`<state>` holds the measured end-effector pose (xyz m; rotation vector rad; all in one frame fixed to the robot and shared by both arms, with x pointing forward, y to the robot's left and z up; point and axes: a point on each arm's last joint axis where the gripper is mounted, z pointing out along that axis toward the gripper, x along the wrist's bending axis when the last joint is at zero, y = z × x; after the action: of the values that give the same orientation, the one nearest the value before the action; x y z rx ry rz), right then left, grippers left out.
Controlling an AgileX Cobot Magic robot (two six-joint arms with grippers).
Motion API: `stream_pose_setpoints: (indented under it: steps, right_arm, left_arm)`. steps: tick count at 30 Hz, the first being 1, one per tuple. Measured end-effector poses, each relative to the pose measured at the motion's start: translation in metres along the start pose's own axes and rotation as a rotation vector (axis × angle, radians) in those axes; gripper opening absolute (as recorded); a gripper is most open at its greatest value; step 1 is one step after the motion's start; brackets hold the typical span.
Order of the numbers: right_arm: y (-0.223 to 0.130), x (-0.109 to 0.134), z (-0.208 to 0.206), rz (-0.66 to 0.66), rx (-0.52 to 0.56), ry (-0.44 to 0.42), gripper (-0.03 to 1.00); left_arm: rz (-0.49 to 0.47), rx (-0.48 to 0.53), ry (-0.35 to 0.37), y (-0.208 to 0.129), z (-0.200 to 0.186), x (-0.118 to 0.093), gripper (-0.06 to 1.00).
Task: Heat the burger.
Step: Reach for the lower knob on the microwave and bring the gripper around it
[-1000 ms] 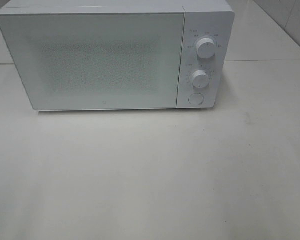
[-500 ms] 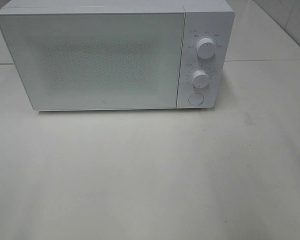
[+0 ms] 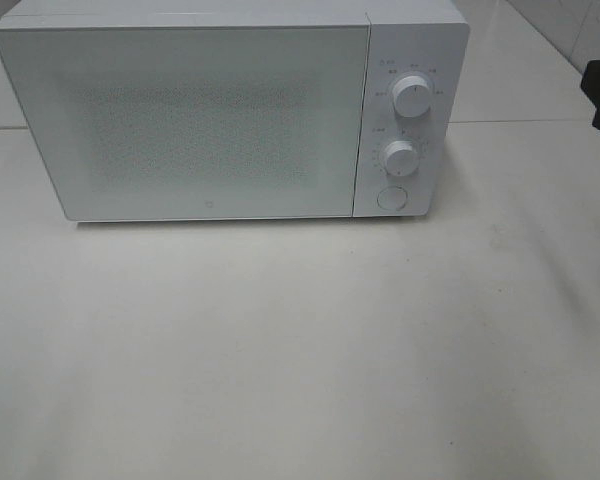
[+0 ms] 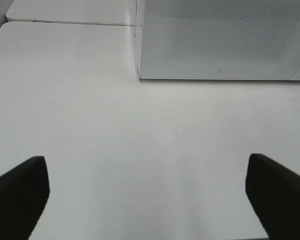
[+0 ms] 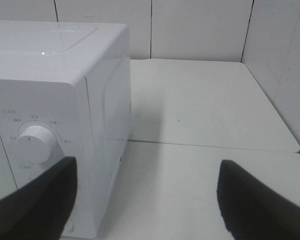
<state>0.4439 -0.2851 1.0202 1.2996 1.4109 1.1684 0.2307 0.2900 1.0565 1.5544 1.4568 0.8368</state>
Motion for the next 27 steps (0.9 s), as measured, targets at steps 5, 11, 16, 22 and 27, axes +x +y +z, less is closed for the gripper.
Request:
stream_pose_setpoints:
  steps: [5, 11, 16, 22, 27]
  right_arm:
    - [-0.014, 0.0, 0.017, 0.008, -0.027, 0.0, 0.75]
    - [-0.04, 0.003, 0.028, -0.003, -0.07, -0.065, 0.75]
    - [-0.051, 0.017, 0.036, -0.076, -0.067, -0.074, 0.75]
    - [-0.07, 0.045, 0.04, -0.106, -0.034, -0.089, 0.75]
    - [-0.077, 0.057, 0.037, -0.08, -0.009, -0.113, 0.75]
  left_arm:
    - [0.0, 0.0, 0.0, 0.0, 0.0, 0.0, 0.99]
    - [0.0, 0.0, 0.0, 0.0, 0.0, 0.0, 0.99]
    - [0.0, 0.0, 0.0, 0.0, 0.0, 0.0, 0.99]
    - [0.0, 0.0, 0.0, 0.0, 0.0, 0.0, 0.99]
    - [0.0, 0.0, 0.0, 0.0, 0.0, 0.0, 0.99]
